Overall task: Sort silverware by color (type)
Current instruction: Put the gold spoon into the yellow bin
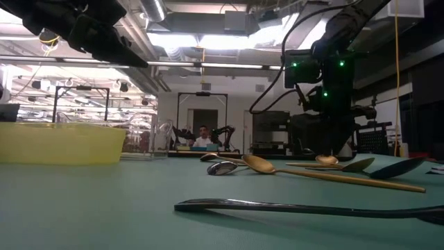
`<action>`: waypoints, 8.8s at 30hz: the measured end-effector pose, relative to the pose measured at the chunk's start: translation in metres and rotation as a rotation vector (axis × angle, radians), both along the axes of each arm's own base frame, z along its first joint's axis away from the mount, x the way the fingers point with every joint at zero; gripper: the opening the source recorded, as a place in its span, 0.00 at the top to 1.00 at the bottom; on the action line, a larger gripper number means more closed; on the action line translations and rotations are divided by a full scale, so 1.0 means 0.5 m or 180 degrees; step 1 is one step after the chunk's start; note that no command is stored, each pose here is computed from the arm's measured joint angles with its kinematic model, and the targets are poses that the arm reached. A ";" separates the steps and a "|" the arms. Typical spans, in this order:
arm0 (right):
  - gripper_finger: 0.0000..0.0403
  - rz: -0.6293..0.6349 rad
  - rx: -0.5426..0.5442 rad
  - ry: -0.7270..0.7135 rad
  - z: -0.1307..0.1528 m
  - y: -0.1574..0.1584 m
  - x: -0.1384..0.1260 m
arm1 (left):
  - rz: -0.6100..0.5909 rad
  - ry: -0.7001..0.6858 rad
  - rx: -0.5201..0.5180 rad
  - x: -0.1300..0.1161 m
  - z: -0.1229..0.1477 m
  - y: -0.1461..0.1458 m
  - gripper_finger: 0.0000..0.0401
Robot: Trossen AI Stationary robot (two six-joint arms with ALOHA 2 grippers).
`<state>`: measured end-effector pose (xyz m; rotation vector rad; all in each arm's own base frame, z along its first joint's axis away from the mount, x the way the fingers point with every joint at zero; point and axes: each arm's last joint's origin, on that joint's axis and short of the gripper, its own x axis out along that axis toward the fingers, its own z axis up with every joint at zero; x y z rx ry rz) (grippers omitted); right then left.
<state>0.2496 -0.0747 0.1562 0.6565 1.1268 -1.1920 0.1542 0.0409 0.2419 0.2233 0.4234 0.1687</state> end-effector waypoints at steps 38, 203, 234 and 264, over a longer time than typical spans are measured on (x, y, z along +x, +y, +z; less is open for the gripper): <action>0.97 0.0069 0.0163 0.0206 -0.057 -0.002 0.019 | -0.0004 0.0003 0.0005 0.000 0.000 0.000 0.88; 1.00 0.6339 -0.2801 0.0386 0.196 0.215 0.229 | 0.0244 -0.0424 -0.3770 0.263 -0.094 -0.029 0.61; 0.85 0.6370 -0.2767 0.0305 0.197 0.216 0.228 | 0.0343 -0.0471 -0.3730 0.262 -0.096 -0.027 0.94; 0.73 0.5491 -0.2479 0.0139 0.299 0.198 0.125 | 0.1107 0.0959 -0.1933 0.029 -0.037 0.005 0.94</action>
